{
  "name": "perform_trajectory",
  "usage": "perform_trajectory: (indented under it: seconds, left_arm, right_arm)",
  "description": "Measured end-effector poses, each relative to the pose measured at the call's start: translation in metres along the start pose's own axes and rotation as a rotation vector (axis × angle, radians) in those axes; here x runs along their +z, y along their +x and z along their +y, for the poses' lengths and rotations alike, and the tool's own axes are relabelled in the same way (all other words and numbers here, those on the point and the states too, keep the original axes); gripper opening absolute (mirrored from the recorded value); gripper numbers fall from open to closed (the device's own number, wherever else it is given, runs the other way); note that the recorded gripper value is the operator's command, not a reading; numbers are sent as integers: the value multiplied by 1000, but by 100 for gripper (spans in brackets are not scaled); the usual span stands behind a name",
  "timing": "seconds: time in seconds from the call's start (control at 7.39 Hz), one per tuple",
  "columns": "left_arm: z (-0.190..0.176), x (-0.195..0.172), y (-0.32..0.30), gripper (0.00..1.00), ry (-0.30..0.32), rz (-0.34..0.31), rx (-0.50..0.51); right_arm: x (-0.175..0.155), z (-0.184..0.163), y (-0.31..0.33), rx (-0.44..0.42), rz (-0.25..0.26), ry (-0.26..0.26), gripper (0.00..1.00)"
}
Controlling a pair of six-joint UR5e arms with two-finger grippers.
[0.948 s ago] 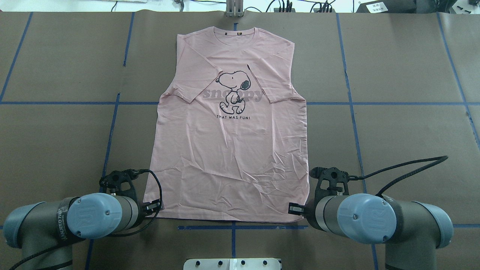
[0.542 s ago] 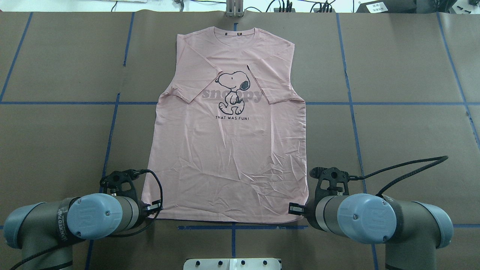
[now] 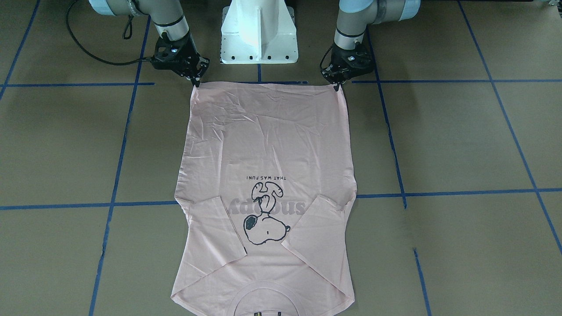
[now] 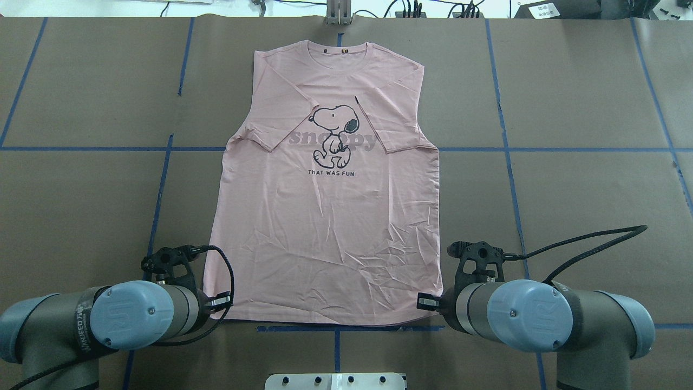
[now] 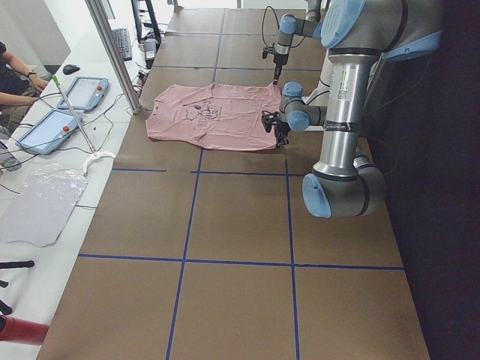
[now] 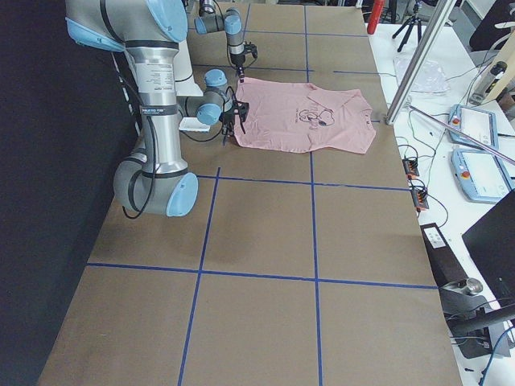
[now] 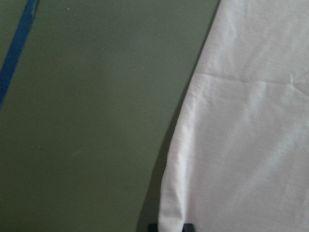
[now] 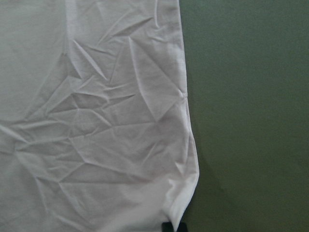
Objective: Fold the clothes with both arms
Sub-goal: 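Lift the hem with both grippers and fold it toward the collar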
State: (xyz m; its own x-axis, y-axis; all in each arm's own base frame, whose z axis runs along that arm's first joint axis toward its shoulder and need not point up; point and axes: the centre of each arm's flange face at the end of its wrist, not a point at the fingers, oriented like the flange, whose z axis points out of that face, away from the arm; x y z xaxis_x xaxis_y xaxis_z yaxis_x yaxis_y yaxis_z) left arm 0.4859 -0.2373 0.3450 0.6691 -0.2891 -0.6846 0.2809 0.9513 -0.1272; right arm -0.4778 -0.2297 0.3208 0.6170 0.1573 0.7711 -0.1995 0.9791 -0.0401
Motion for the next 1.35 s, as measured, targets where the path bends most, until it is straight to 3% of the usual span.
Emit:
perform_trajectory:
  seconds: [0.41,0.68,1.08,1.35]
  left_arm:
    - [3,-7,2,0,-2,2,3]
    - [8,-16,4,0,-10,6,8]
    - [40,-48,8,0,-59,8,51]
    - [78,-102,7,0,-130,49,109]
  right_arm:
    - [-4,-2,2,2,-3,-1,0]
    - [-24,0,8,1,-25,-17,0]
    - [-72,22,38,-23,-44,-124,0]
    - [-91,53,48,-65,-49,-210,0]
